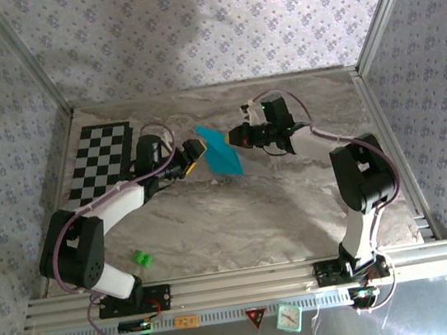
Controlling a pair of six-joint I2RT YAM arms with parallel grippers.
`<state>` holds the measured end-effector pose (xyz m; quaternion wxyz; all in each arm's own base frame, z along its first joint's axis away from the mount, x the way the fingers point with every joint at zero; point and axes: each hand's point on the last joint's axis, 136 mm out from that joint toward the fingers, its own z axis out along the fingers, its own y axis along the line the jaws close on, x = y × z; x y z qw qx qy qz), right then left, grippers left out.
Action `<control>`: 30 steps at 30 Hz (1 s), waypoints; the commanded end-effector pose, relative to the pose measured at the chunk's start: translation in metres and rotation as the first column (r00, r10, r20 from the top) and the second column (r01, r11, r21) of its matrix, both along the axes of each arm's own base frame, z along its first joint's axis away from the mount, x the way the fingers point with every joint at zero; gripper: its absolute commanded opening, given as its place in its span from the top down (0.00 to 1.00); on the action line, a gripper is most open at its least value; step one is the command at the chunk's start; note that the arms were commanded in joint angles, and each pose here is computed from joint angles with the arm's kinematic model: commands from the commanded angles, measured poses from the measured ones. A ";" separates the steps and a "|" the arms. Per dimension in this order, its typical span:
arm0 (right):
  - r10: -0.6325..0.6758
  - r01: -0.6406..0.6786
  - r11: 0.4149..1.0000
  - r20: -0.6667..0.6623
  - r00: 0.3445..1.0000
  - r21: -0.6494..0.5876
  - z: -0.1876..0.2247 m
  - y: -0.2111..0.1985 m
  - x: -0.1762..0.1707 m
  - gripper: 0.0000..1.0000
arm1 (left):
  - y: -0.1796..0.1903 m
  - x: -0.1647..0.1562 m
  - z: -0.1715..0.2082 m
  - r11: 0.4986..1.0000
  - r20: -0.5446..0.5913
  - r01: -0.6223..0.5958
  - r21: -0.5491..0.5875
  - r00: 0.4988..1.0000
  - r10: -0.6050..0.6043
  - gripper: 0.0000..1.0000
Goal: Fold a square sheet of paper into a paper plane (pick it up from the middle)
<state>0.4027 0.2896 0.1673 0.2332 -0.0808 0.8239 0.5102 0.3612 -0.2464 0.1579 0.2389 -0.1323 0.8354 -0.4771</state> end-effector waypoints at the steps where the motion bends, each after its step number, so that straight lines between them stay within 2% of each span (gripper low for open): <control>1: -0.017 0.022 0.993 -0.046 0.999 0.118 0.025 0.004 -0.002 0.95 | -0.015 -0.002 0.037 0.995 0.091 0.042 -0.087 0.995 -0.034 0.19; 7: -0.020 0.039 0.973 -0.087 0.996 0.228 0.044 0.007 -0.002 0.95 | -0.043 -0.005 0.058 0.978 0.161 0.138 -0.157 0.980 -0.112 0.25; 13: -0.006 0.033 0.957 -0.094 0.996 0.287 0.056 0.008 -0.004 0.95 | -0.058 -0.004 0.057 0.970 0.177 0.183 -0.160 0.972 -0.154 0.38; 17: 0.003 0.031 0.946 -0.106 0.994 0.322 0.060 0.008 -0.004 0.95 | -0.063 -0.002 0.069 0.957 0.220 0.211 -0.196 0.961 -0.167 0.46; 23: -0.002 0.042 0.938 -0.117 0.993 0.343 0.061 0.005 -0.003 0.95 | -0.067 0.001 0.076 0.952 0.252 0.220 -0.212 0.954 -0.164 0.58; 30: -0.008 0.053 0.932 -0.128 0.992 0.358 0.061 0.000 -0.001 0.95 | -0.066 0.004 0.074 0.957 0.256 0.208 -0.202 0.955 -0.153 0.67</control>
